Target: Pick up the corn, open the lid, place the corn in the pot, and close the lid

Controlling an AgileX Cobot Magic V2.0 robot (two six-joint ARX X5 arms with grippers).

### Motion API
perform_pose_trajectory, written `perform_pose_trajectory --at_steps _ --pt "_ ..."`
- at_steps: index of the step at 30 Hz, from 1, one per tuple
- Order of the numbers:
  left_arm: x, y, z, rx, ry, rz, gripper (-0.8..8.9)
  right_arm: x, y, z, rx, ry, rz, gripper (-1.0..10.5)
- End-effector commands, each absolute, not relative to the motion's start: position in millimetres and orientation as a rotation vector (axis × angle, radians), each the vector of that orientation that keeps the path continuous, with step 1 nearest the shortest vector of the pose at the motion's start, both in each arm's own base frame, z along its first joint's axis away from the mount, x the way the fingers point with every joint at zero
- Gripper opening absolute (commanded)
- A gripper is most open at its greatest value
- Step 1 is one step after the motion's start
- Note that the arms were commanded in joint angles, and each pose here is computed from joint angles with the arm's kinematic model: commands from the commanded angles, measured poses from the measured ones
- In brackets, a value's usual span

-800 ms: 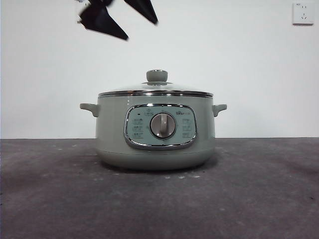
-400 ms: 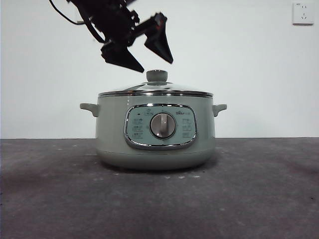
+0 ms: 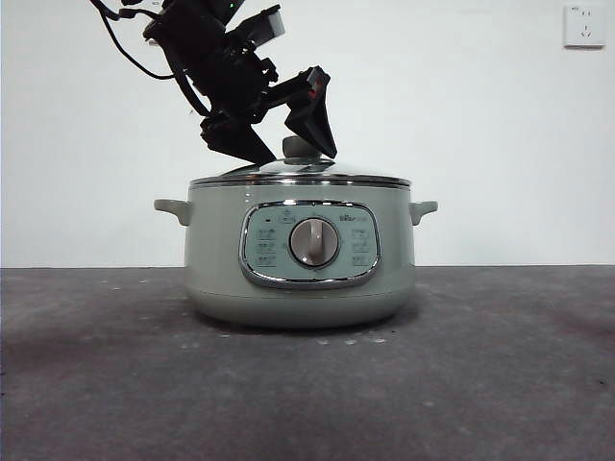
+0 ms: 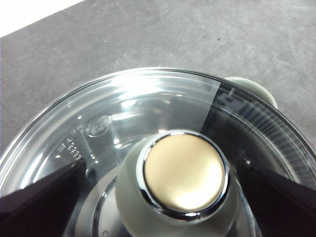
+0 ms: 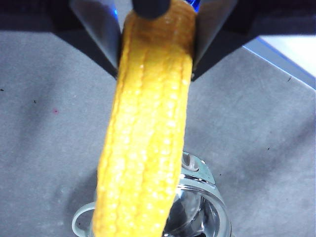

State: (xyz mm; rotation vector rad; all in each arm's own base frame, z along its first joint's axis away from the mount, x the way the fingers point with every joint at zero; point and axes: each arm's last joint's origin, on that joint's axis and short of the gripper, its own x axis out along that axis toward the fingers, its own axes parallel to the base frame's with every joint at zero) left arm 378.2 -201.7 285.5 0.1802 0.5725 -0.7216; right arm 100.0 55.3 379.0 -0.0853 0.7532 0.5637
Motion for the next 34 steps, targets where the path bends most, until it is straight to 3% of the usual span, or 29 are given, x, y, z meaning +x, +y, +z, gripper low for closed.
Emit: perform_pose_trajectory --at_steps 1,7,13,15,24,29,34 --pt "380 -207 278 0.182 0.587 -0.730 5.45 99 55 380 -0.075 0.746 0.561 -0.1" --pt "379 -208 278 0.175 0.594 -0.730 2.00 100 55 380 -0.079 0.747 0.562 -0.1" --pt "378 -207 277 0.161 0.623 -0.724 0.78 100 54 380 -0.091 0.744 0.530 -0.1" --pt "378 -207 277 0.159 0.623 -0.727 -0.10 100 54 380 -0.091 0.744 0.529 -0.1" --pt "367 -202 308 0.143 0.538 -0.730 -0.08 101 55 380 -0.091 0.745 0.529 -0.1" --pt "347 -189 349 0.129 0.428 -0.728 -0.08 102 55 379 -0.093 0.753 0.529 -0.1" --pt "304 -160 407 0.115 0.306 -0.702 -0.08 114 62 377 -0.095 0.761 0.540 -0.1"
